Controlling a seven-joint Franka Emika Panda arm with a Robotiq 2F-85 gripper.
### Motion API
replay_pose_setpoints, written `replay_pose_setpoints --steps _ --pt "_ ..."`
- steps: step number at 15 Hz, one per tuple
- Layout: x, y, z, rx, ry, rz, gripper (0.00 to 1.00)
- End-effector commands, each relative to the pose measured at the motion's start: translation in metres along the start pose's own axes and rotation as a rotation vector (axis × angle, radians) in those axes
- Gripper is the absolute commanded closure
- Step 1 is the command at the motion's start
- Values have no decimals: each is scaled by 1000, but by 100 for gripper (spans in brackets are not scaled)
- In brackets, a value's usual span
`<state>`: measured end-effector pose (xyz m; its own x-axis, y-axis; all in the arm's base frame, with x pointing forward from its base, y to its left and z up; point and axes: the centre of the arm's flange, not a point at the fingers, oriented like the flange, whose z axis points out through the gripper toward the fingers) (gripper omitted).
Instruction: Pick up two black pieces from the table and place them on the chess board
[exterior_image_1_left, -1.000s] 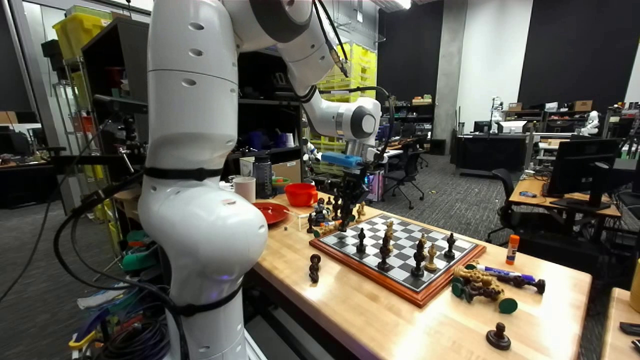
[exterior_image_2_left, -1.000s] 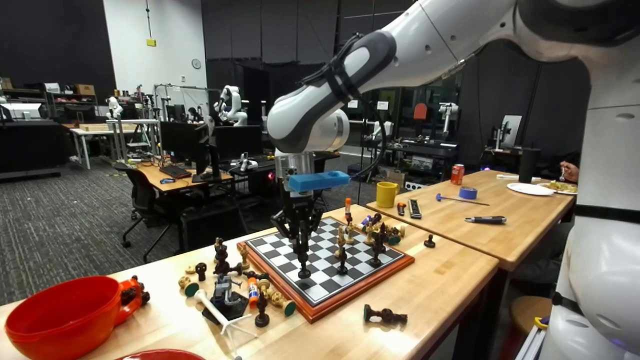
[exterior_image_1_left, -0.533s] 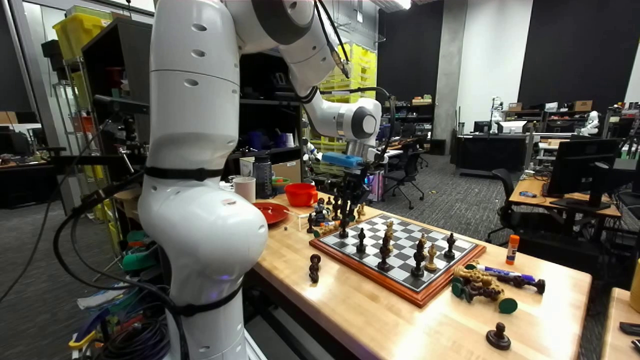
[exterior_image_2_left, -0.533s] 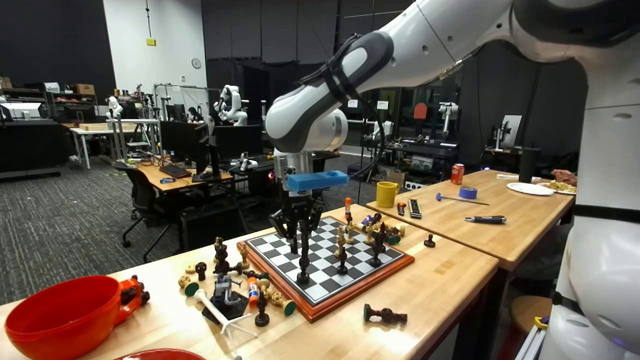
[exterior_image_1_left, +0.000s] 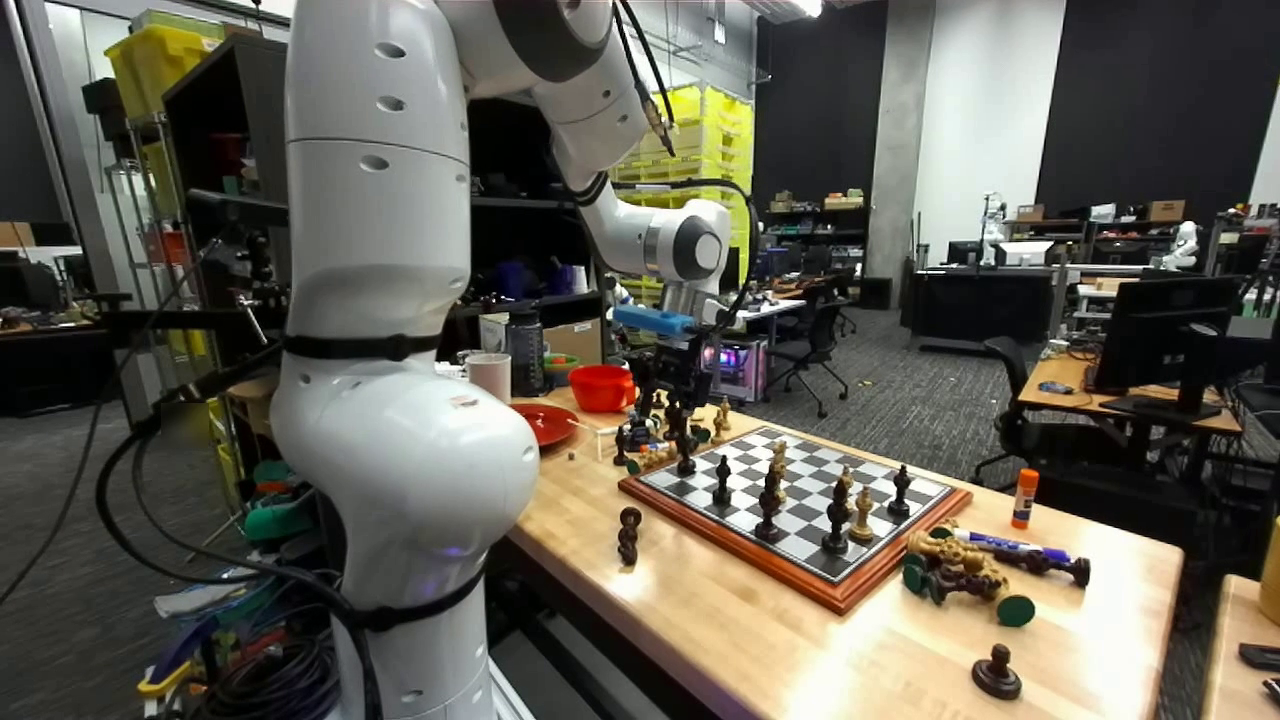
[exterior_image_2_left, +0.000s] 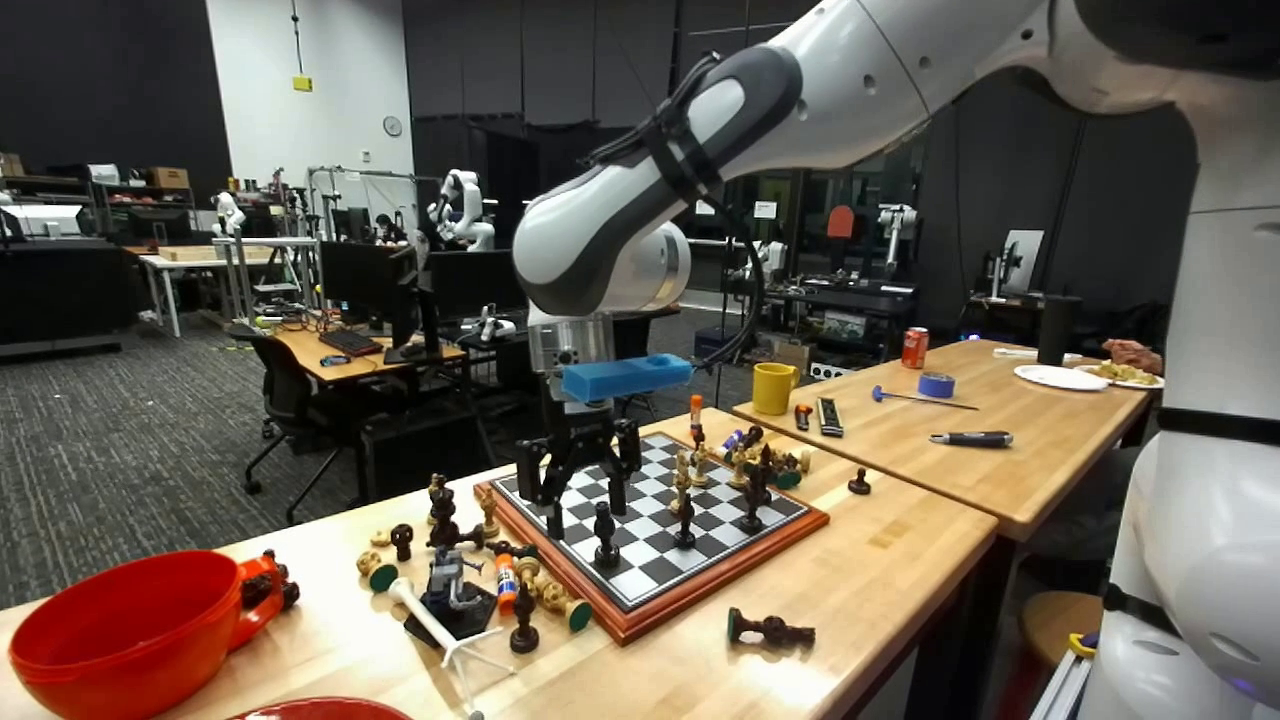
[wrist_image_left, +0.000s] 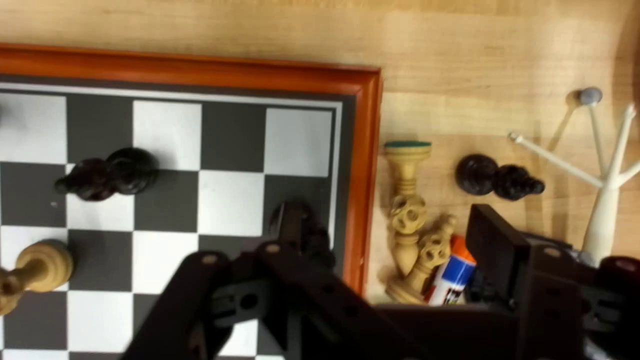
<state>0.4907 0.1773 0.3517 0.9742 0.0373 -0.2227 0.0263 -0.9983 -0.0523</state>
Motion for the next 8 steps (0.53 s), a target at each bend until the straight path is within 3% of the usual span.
replay_pose_setpoints --steps 1,8 --pt "-67 -30 4 -12 14 -66 0" --pt "-134 -90 17 -84 65 -158 0"
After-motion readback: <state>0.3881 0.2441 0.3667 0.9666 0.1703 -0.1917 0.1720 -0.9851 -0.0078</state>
